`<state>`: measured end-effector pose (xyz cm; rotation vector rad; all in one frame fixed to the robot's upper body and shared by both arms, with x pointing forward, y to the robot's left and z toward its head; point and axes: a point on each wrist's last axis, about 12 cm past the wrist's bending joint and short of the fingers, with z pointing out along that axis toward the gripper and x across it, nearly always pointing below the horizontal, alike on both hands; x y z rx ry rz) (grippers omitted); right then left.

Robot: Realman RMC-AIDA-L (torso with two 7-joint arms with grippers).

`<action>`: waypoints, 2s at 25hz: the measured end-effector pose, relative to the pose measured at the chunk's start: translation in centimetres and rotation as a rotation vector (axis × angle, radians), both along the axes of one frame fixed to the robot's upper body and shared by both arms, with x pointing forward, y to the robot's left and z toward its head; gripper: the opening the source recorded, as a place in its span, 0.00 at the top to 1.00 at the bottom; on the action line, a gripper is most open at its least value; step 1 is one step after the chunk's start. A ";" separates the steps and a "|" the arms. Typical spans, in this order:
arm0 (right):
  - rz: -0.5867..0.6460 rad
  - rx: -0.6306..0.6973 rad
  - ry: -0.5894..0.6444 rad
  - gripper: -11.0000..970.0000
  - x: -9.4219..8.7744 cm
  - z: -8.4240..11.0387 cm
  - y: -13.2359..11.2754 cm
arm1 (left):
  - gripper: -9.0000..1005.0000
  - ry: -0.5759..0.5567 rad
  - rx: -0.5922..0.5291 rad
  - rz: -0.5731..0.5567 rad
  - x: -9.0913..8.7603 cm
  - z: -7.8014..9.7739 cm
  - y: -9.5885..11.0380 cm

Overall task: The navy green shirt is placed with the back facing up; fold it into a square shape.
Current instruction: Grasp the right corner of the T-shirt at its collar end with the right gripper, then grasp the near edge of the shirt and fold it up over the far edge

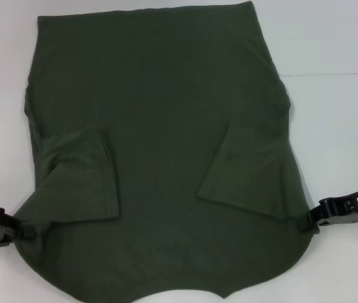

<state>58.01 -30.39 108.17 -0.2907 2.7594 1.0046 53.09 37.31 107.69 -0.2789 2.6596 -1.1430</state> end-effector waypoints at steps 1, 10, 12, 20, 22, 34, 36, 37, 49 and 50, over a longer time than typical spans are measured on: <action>0.000 -0.001 -0.001 0.87 0.0 0.0 0.0 | 0.96 0.000 0.000 0.000 0.0 0.0 0.0; -0.003 -0.002 -0.004 0.94 0.1 0.4 -0.6 | 0.96 0.002 -0.005 -0.006 -0.1 0.1 0.0; 0.002 0.001 -0.007 0.94 0.0 0.5 -0.7 | 0.96 0.002 -0.011 -0.016 -0.1 0.2 0.0; 0.082 0.030 -0.031 0.94 -0.7 2.1 -2.0 | 0.96 -0.026 -0.063 -0.104 -0.6 2.0 0.4; 0.090 0.045 -0.033 0.94 -1.1 2.4 -2.6 | 0.96 -0.025 -0.075 -0.133 -0.9 2.5 0.5; 0.115 0.170 -0.029 0.94 -5.9 2.5 -6.2 | 0.96 0.004 -0.147 -0.288 -2.9 4.3 1.1; 0.094 0.184 -0.048 0.94 -6.0 2.5 -6.5 | 0.96 0.004 -0.145 -0.295 -2.8 4.5 1.1; 0.076 0.192 -0.063 0.94 -5.8 2.7 -6.7 | 0.96 -0.001 -0.144 -0.292 -2.6 4.7 1.2; -0.123 0.224 -0.291 0.94 1.0 6.8 -5.8 | 0.96 -0.250 -0.153 -0.014 4.8 8.2 1.0; -0.141 0.227 -0.310 0.94 1.6 7.0 -5.6 | 0.96 -0.267 -0.146 -0.005 5.5 8.4 0.7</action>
